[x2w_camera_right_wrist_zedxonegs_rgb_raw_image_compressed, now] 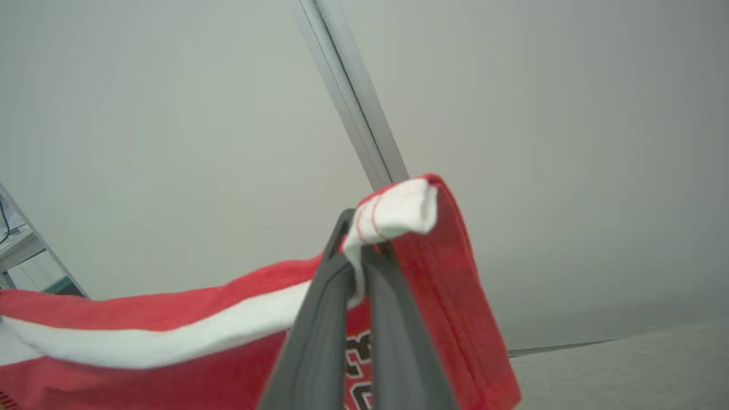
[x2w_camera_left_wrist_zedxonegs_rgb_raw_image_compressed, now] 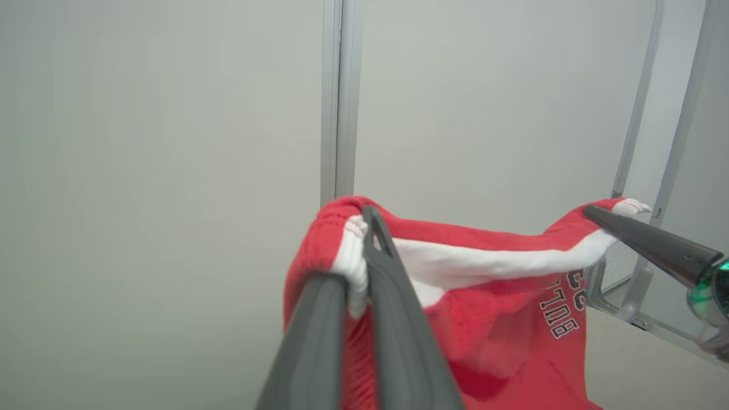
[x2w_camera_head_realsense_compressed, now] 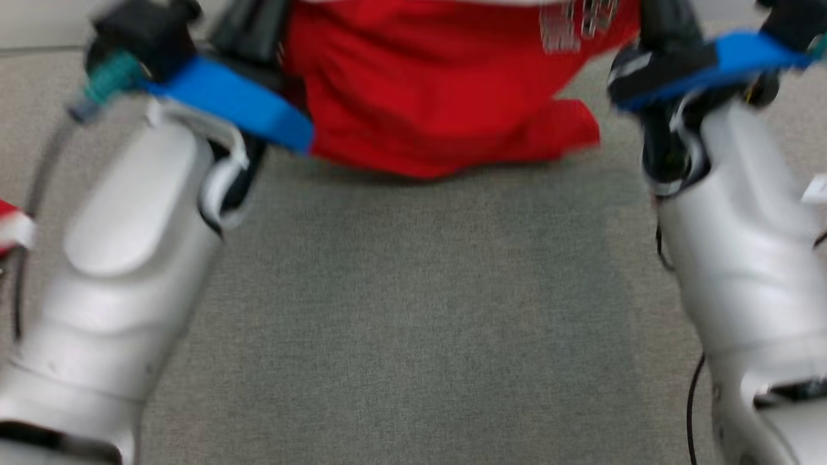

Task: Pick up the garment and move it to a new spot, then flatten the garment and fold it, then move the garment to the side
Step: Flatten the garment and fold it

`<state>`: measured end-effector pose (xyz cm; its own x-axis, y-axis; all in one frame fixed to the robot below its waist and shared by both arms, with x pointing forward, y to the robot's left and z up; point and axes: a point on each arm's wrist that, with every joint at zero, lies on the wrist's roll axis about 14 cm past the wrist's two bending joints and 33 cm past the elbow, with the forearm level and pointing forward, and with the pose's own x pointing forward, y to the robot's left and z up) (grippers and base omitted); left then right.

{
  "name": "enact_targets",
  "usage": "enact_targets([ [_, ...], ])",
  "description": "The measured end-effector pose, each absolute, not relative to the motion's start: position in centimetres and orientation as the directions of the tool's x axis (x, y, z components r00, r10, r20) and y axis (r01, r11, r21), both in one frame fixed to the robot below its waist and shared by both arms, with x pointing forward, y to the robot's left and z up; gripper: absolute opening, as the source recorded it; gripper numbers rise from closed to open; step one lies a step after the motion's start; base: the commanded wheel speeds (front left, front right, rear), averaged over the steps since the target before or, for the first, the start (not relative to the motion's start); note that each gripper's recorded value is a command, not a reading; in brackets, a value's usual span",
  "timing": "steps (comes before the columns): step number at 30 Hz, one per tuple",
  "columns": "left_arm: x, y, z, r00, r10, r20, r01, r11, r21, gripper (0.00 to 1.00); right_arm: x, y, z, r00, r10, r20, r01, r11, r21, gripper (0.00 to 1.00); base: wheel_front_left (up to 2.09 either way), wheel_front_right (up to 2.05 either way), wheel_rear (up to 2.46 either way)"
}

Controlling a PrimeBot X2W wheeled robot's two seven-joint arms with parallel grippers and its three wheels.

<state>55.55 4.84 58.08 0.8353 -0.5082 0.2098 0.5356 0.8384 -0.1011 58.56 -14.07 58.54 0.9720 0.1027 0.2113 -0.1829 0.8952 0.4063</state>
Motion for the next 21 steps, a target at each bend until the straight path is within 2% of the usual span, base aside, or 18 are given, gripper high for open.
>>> enact_targets([
  [7, 61.4, 6.2, 64.0, 0.813, -0.489, 0.315, 0.521, 0.854, -0.018, 0.00, 64.8, -13.6, 64.9, 0.945, 0.076, 0.317, -0.232, 0.839, 0.492, 0.00, 0.00, 0.00, 0.00],
  [14, 63.1, 5.7, 69.7, 0.760, -0.506, 0.408, 0.530, 0.846, 0.063, 0.00, 66.8, -12.5, 70.6, 0.902, 0.088, 0.423, -0.306, 0.823, 0.479, 0.00, 0.00, 0.00, 0.00],
  [18, 63.2, 5.2, 70.4, 0.743, -0.515, 0.427, 0.546, 0.836, 0.060, 0.00, 67.1, -11.9, 70.4, 0.899, 0.106, 0.425, -0.318, 0.825, 0.466, 0.00, 0.00, 0.00, 0.00],
  [21, 62.9, 4.6, 67.7, 0.752, -0.539, 0.380, 0.564, 0.824, 0.052, 0.00, 67.2, -11.5, 67.6, 0.920, 0.120, 0.372, -0.299, 0.831, 0.470, 0.00, 0.00, 0.00, 0.00],
])
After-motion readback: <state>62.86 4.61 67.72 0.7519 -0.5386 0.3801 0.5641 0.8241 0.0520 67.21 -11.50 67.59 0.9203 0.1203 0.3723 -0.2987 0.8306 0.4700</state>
